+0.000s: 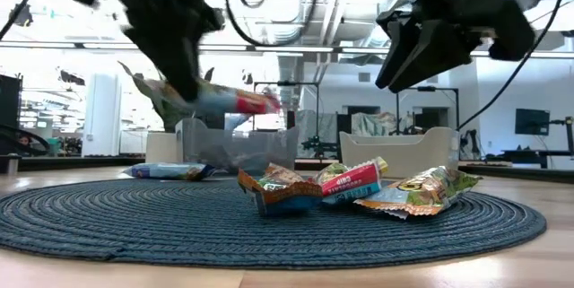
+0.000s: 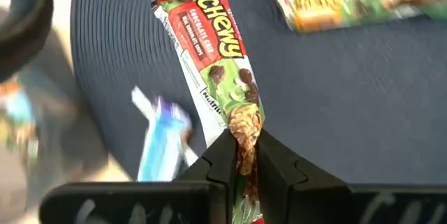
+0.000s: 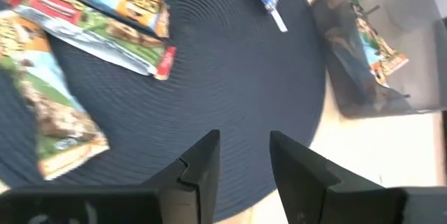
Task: Pick and place Granola Bars by type
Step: Put the red granola bar into the white bin
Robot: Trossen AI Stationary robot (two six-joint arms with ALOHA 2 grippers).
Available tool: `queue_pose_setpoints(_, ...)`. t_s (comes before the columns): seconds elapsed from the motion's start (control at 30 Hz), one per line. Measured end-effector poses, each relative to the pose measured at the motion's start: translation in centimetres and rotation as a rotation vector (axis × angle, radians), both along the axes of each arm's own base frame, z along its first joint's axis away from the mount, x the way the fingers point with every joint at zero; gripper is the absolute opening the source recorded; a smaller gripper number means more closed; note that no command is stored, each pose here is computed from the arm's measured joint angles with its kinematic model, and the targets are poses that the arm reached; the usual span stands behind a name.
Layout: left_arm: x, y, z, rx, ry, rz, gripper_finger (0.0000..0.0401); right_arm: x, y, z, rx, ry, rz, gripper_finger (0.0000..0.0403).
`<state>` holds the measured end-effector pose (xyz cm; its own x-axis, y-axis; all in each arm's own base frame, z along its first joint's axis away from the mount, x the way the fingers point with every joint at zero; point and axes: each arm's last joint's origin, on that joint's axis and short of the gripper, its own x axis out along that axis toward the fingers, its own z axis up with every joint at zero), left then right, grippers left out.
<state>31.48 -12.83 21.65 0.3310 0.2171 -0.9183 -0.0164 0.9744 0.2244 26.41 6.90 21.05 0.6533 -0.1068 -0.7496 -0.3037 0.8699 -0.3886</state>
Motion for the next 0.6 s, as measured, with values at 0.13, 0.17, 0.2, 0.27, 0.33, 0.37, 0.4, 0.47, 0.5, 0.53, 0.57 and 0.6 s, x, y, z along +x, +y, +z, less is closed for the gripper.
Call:
queue_pose_setpoints(0.13, -1.9, -2.8, 2.0, -0.026, 0.049, 0.07, 0.0027, 0.3, -1.3, 0.0, -0.011, 0.001, -0.034, 0.0118)
queue_pose_setpoints(0.17, -2.4, -3.7, 2.4, -0.044, 0.056, 0.089, 0.0027, 0.4, -1.6, 0.0, -0.01, -0.003, -0.048, 0.0118)
queue_pose_setpoints(0.2, -3.0, -4.5, 2.7, -0.064, 0.064, 0.106, 0.0027, 0.5, -2.0, 0.1, -0.011, -0.006, -0.06, 0.0118)
queue_pose_setpoints(0.27, -4.3, -6.3, 3.2, -0.118, 0.08, 0.148, 0.0027, 0.7, -2.7, 0.1, -0.019, -0.015, -0.073, 0.0118)
queue_pose_setpoints(0.33, -5.6, -8.0, 3.3, -0.175, 0.086, 0.197, 0.0029, 1.0, -3.3, 0.2, -0.024, -0.032, -0.087, 0.0118)
queue_pose_setpoints(0.37, -6.2, -8.9, 3.3, -0.202, 0.091, 0.227, 0.0029, 1.1, -3.6, 0.3, -0.025, -0.041, -0.093, 0.0118)
queue_pose_setpoints(0.4, -6.9, -9.6, 3.3, -0.225, 0.093, 0.26, 0.0029, 1.2, -3.9, 0.4, -0.025, -0.049, -0.099, 0.0118)
queue_pose_setpoints(0.47, -8.3, -11.0, 3.3, -0.257, 0.087, 0.329, 0.003, 1.3, -4.3, 0.5, -0.027, -0.062, -0.112, 0.0118)
queue_pose_setpoints(0.5, -9.0, -11.6, 3.3, -0.271, 0.08, 0.366, 0.003, 1.4, -4.5, 0.5, -0.025, -0.07, -0.119, 0.0118)
queue_pose_setpoints(0.53, -9.6, -12.1, 3.3, -0.282, 0.071, 0.397, 0.003, 1.4, -4.7, 0.6, -0.024, -0.077, -0.125, 0.0118)
queue_pose_setpoints(0.57, -10.1, -12.6, 3.3, -0.288, 0.058, 0.429, 0.003, 1.5, -4.8, 0.6, -0.023, -0.083, -0.13, 0.0118)
queue_pose_setpoints(0.6, -10.7, -12.9, 3.3, -0.29, 0.045, 0.459, 0.003, 1.5, -4.9, 0.6, -0.023, -0.086, -0.133, 0.0118)
